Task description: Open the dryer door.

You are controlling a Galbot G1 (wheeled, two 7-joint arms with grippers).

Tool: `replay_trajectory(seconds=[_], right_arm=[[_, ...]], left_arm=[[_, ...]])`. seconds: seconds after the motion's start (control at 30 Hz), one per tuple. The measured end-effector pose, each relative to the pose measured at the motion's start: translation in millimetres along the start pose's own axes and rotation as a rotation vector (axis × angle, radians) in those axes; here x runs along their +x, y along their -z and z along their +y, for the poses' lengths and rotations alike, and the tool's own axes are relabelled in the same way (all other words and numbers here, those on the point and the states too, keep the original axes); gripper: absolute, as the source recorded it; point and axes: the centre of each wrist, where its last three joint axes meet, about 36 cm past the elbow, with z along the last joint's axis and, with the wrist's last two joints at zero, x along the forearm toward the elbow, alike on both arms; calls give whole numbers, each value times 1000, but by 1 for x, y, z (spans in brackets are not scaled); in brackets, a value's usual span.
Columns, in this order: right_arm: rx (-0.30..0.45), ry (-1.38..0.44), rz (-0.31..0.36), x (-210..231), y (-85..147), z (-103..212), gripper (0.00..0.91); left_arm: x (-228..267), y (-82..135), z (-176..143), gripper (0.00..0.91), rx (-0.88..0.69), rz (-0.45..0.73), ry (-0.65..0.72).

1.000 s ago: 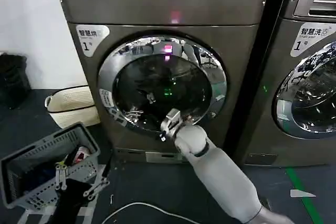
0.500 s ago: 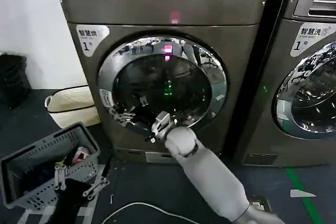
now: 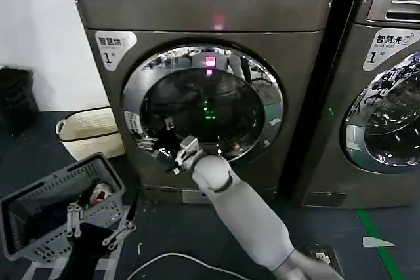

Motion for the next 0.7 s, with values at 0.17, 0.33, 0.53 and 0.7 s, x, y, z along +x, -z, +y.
replay_trajectory(seconds=[0.17,0.33,0.53,0.7], right_arm=[[-4,37,3,-6,-4,-6,907],[-26,84,3,-10,-9,-13,907],[-73,178,-14,-15,-9,-19,907],[-79,266,-36,-9,-15,-25,907]], left_arm=[[2,0,-1,907,1,3,0],[2,1,-1,907,0,2,0],[3,2,0,907,-5,5,1],[4,2,1,907,-8,7,2]])
